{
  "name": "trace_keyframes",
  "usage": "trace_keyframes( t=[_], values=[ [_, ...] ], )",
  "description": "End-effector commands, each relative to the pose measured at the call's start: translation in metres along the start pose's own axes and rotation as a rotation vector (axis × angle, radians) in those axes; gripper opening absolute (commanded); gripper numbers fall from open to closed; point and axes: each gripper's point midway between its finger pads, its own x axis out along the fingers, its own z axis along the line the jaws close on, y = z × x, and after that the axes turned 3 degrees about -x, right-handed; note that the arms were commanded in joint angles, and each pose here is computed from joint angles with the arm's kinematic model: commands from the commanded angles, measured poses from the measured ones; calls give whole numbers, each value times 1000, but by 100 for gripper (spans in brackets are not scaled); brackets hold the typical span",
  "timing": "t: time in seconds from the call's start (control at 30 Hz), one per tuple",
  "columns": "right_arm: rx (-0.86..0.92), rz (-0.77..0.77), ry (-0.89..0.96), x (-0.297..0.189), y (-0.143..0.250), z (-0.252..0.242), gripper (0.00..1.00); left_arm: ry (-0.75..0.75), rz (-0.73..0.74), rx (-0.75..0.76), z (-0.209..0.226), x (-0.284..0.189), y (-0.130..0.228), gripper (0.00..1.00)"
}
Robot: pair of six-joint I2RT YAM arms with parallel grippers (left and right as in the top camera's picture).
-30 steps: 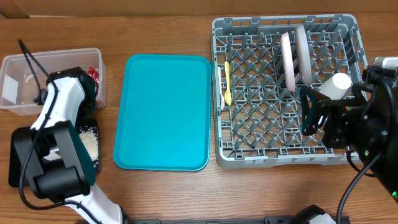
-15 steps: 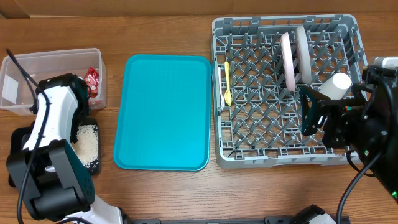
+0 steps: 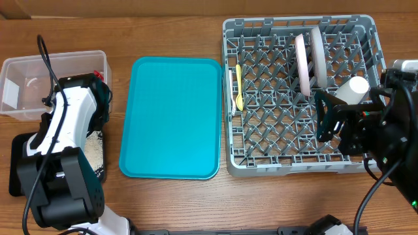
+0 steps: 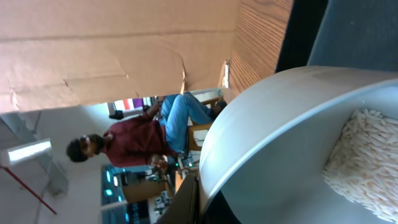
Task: Sort waste into correct bins and load items into the dishwasher rack
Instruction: 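Tilt the white bowl with the left gripper to pour rice onto the black tray, then shake the tilted bowl with the left gripper to empty remaining rice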
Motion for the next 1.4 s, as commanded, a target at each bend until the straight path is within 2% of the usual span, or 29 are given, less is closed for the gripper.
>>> trace_keyframes(
  t=[0.0,0.23,0.37,0.5,0.6,0.67,0.73,0.77,0.8,0.87,0.97,1.0,1.03,1.07,1.1,1.13,1.23,1.33,1.37],
  values=[
    [0,-11,1,-2,-2,0,100,13,1,-176,10,2,0,4],
    [0,-11,1,-2,-2,0,100,51,47,-227,-13,20,6,4],
    [0,-11,1,-2,-2,0,100,116,56,-196,-36,25,7,4],
    [0,-11,1,-2,-2,0,100,167,60,-241,-57,29,8,4],
    [0,-11,1,-2,-2,0,100,176,26,-204,-63,30,-1,4],
    [0,-11,1,-2,-2,0,100,177,10,-72,-60,25,-2,4],
    [0,-11,1,-2,-2,0,100,210,4,-160,-66,21,-7,4],
    [0,-11,1,-2,-2,0,100,206,16,-108,-67,25,-3,4],
    [0,-11,1,-2,-2,0,100,170,14,-51,-59,28,-2,4],
    [0,-11,1,-2,-2,0,100,101,-7,-45,-28,17,-9,4],
    [0,-11,1,-2,-2,0,100,130,-16,-187,-27,10,-17,4],
    [0,-11,1,-2,-2,0,100,161,19,-159,-37,17,-9,4],
    [0,-11,1,-2,-2,0,100,124,30,-95,-30,21,-3,4],
    [0,-11,1,-2,-2,0,100,72,25,-98,-19,21,0,4],
    [0,-11,1,-2,-2,0,100,74,18,-200,-17,18,-2,4],
    [0,-11,1,-2,-2,0,100,91,22,-230,-19,18,-2,4],
    [0,-11,1,-2,-2,0,100,61,29,-139,-10,21,2,4],
    [0,-11,1,-2,-2,0,100,68,-21,-187,-6,10,-10,5],
    [0,-11,1,-2,-2,0,100,62,-31,-73,-6,7,-10,4]
  ],
)
